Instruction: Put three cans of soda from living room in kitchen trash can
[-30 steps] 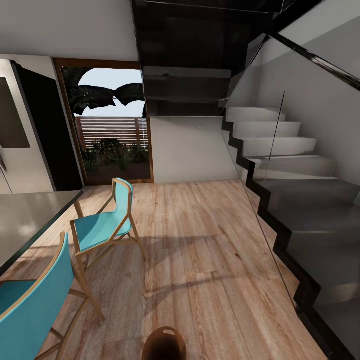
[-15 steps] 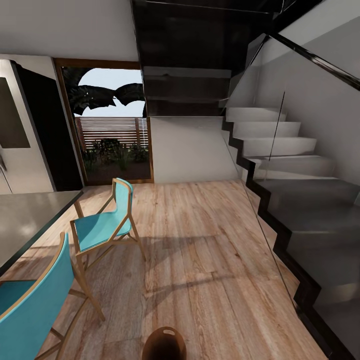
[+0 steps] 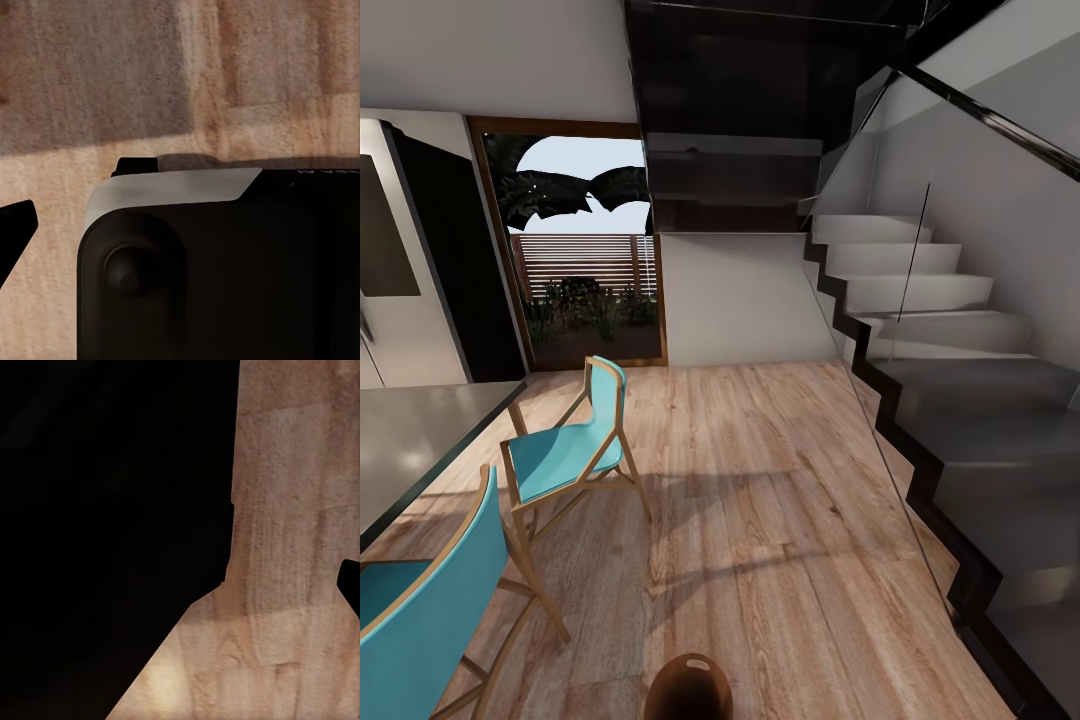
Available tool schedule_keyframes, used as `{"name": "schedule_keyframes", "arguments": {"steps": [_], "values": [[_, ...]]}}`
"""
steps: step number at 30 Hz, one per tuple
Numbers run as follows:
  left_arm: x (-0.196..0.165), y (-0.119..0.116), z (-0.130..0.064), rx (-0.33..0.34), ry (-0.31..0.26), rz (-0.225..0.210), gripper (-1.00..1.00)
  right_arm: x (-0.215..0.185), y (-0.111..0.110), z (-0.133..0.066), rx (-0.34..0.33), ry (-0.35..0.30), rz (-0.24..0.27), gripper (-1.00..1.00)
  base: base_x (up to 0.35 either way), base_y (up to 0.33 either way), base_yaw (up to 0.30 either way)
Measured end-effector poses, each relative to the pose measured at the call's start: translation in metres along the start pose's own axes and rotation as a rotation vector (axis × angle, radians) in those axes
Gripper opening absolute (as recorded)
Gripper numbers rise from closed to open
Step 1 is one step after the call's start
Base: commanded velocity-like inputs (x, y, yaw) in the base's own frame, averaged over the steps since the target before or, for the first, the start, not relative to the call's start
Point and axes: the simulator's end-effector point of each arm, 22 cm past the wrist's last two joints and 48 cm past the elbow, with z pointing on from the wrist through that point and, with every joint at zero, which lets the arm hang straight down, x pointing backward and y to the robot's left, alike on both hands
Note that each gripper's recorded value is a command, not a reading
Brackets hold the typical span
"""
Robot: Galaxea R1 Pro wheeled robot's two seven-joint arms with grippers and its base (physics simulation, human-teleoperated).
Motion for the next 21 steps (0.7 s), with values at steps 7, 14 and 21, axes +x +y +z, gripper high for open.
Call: {"name": "schedule_keyframes", "arguments": {"steps": [7,14,21], "values": [[0.0000,0.0000,0.0000,0.000,0.000,0.000,1.00,0.0000,0.0000,0.0000,0.000,0.000,0.000,1.00,0.000,0.000,0.000],[0.0000,0.0000,0.0000,0.000,0.000,0.000,1.00,0.0000,0.0000,0.0000,0.000,0.000,0.000,1.00,0.000,0.000,0.000],[0.0000,0.0000,0.0000,0.000,0.000,0.000,1.00,0.0000,0.0000,0.0000,0.000,0.000,0.000,1.00,0.000,0.000,0.000]]}}
